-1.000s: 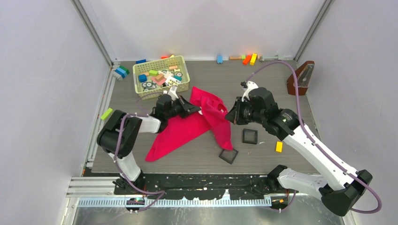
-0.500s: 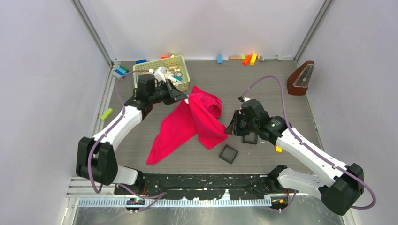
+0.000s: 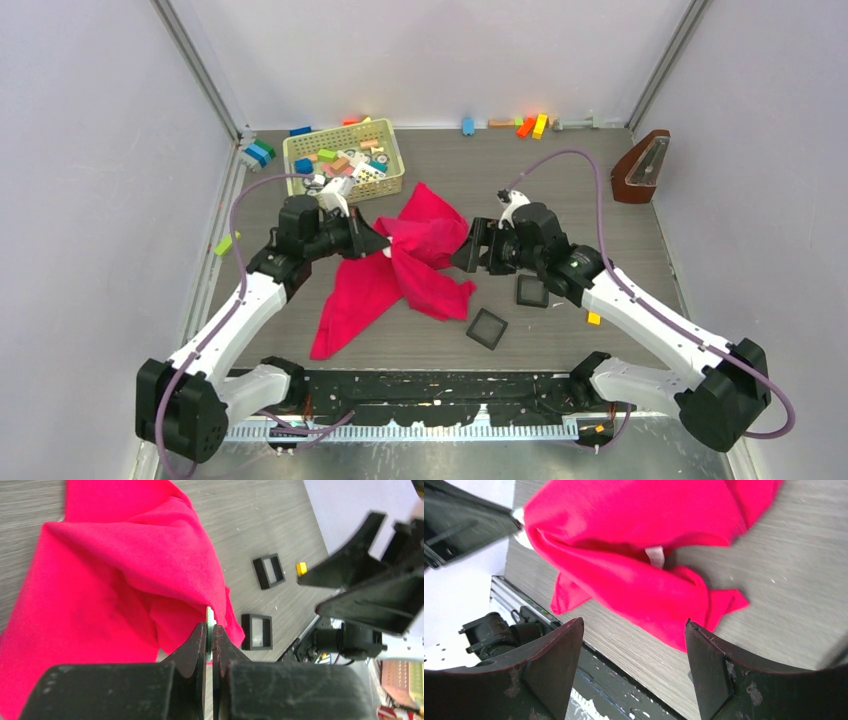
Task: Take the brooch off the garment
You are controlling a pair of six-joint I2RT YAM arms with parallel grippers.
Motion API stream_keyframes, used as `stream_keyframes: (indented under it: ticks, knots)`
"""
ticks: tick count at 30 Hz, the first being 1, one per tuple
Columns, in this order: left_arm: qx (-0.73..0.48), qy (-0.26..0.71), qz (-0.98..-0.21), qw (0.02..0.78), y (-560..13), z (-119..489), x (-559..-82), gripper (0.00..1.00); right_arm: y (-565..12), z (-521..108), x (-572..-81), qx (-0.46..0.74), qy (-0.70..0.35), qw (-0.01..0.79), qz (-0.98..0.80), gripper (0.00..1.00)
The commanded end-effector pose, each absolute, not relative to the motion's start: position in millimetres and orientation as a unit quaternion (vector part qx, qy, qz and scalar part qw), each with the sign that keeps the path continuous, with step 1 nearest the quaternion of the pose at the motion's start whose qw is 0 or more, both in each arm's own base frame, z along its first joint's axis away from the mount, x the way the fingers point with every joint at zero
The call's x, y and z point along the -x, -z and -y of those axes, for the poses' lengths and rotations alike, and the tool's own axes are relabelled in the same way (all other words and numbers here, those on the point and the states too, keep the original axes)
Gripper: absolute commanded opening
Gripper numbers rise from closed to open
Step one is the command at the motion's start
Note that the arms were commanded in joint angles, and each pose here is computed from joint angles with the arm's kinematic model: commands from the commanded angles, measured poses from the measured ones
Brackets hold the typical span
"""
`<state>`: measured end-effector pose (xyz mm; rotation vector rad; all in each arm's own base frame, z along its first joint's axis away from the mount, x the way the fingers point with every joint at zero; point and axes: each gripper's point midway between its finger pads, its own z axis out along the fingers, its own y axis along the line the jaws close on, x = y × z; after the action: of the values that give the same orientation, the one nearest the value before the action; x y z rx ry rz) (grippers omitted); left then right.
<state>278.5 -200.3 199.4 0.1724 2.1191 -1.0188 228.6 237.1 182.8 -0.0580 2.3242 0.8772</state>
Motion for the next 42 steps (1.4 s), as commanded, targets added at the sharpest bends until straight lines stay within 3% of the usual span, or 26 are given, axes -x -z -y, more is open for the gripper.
stream_keyframes:
  ticks: [1, 8, 21, 23, 25, 26, 29, 38, 42]
  knots:
    - [-0.142, 0.410, -0.791, 0.431, -214.7, 216.5, -262.1, 0.00, -222.0, -275.8, -252.2, 0.067, -0.406, 0.370, -0.833, 0.79]
    - [-0.148, 0.407, -0.753, 0.496, -207.3, 214.6, -263.7, 0.00, -212.8, -308.7, -282.0, 0.004, -0.434, 0.363, -0.825, 0.74]
    - [-0.153, 0.390, -0.736, 0.532, -198.9, 204.6, -258.0, 0.00, -182.9, -353.5, -295.1, -0.039, -0.454, 0.345, -0.820, 0.62]
    - [-0.147, 0.384, -0.738, 0.535, -198.6, 201.4, -258.2, 0.00, -178.9, -357.5, -296.0, -0.035, -0.453, 0.342, -0.823, 0.52]
    - [-0.138, 0.376, -0.739, 0.542, -199.5, 197.0, -258.7, 0.00, -174.9, -356.4, -296.9, -0.032, -0.443, 0.343, -0.828, 0.35]
    - [-0.133, 0.371, -0.740, 0.545, -199.6, 194.5, -259.0, 0.00, -172.4, -354.4, -297.7, -0.034, -0.437, 0.345, -0.830, 0.22]
    - [-0.116, 0.353, -0.750, 0.547, -197.3, 185.9, -259.3, 0.00, -155.5, -340.6, -294.3, -0.043, -0.407, 0.344, -0.845, 0.04]
    - [-0.106, 0.363, -0.749, 0.545, -195.7, 186.0, -255.9, 0.00, -117.8, -312.9, -277.7, -0.041, -0.333, 0.311, -0.889, 0.06]
    - [-0.110, 0.373, -0.756, 0.527, -191.7, 192.2, -257.2, 0.00, -131.9, -312.1, -273.5, -0.023, -0.346, 0.319, -0.882, 0.26]
